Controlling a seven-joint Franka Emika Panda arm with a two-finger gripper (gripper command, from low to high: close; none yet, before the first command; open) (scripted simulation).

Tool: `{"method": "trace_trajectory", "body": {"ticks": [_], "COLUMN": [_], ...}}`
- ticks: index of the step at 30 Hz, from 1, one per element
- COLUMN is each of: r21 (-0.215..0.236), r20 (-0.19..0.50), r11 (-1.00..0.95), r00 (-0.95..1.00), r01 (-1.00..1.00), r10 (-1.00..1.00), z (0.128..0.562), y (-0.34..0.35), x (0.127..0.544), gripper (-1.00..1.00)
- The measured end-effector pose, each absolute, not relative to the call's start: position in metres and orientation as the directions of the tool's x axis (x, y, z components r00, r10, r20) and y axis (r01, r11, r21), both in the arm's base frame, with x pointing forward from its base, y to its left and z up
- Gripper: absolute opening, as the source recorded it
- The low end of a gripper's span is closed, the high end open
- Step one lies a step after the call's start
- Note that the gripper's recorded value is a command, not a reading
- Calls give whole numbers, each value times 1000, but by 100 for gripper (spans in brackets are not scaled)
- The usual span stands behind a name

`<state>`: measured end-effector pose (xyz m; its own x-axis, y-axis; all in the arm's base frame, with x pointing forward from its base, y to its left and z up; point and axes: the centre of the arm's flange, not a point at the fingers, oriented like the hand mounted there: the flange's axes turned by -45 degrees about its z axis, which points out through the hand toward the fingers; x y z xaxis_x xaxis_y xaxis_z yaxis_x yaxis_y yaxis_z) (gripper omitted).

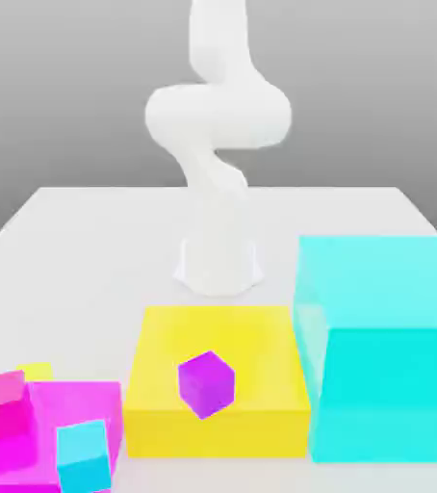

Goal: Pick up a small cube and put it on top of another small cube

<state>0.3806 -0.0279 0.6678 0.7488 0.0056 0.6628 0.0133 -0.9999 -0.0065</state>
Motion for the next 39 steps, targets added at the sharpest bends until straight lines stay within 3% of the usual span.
{"method": "trace_trajectory", "body": {"ticks": [6,12,17,24,31,32,39], "r21": [-6,-8,-7,1,4,2,0], "r20": [520,371,236,29,0,0,-1], "r11": [-998,-996,-994,-992,-990,-991,-991], "r00": [853,925,966,991,990,991,991], "r01": [60,89,105,129,138,137,136], "r10": [48,79,100,129,138,137,136], "z": [549,424,324,206,137,130,130], "y": [-96,-159,-208,-265,-271,-271,-271], "x": [437,448,425,350,339,339,338], "gripper": [0,0,0,0,0,-100,-100]}}
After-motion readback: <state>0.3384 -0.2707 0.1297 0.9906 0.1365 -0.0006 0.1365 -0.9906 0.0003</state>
